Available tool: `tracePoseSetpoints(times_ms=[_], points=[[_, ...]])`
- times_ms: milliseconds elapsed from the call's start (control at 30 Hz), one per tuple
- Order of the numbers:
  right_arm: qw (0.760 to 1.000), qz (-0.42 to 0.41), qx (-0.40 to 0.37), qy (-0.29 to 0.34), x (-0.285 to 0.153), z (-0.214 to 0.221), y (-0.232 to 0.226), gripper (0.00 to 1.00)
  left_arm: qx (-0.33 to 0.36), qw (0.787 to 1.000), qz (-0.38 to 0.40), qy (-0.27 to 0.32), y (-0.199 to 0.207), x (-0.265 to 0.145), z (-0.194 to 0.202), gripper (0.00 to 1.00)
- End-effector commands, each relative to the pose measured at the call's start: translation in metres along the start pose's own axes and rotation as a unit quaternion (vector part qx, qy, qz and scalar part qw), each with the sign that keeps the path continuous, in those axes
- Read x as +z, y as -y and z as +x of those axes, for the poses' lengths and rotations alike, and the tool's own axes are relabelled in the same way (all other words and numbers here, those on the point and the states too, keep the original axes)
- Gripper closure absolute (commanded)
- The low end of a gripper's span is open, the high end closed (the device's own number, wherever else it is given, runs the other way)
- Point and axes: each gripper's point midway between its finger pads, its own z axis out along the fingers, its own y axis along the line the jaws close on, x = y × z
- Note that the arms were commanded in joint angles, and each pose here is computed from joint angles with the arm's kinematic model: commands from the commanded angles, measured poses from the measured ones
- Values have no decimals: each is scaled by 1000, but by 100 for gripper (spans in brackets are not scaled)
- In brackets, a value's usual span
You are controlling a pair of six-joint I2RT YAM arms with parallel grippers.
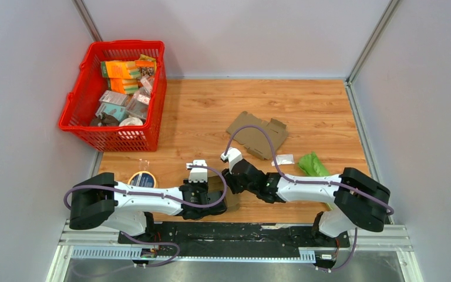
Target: Fold the paper box
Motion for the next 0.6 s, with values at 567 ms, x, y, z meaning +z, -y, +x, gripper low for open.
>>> tracePoseSetpoints(times_ms=[567], points=[[984, 78, 29, 158, 15, -45, 16, 91, -34, 999, 14, 8, 7, -5, -6, 100]])
